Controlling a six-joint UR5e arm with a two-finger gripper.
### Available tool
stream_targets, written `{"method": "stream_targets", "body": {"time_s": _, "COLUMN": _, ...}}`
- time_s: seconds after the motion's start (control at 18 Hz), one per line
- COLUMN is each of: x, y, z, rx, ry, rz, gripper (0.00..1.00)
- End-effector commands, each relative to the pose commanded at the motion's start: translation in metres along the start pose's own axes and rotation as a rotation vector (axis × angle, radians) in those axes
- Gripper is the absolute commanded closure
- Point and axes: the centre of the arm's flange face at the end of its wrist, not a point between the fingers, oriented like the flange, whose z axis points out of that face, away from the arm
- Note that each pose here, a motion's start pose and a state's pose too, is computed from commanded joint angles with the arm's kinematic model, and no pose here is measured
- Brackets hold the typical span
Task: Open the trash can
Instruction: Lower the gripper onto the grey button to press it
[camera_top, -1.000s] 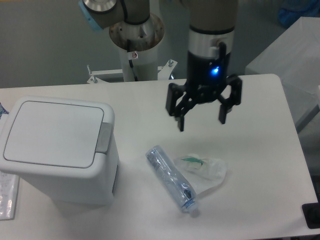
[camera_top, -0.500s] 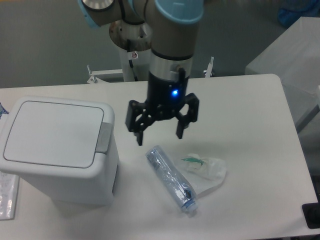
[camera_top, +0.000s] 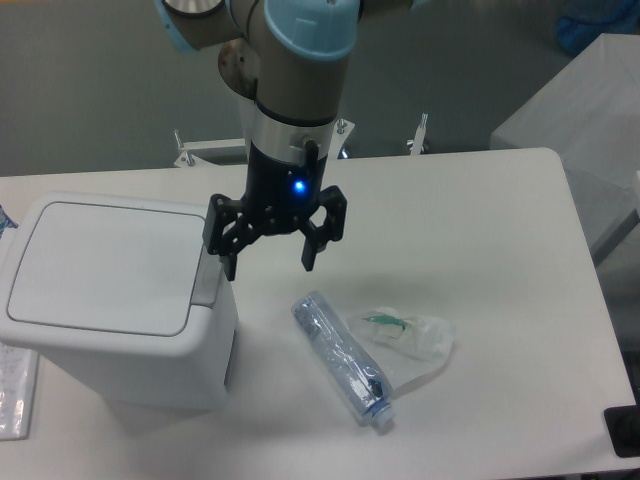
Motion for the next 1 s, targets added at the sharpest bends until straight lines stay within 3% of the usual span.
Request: {"method": "stream_targets", "body": {"time_s": 1.0, "x": -0.0024, "y": -0.002, "z": 0.0097, "rx": -0.014, "ry": -0.003, "rz": 0.0, "gripper": 0.0}}
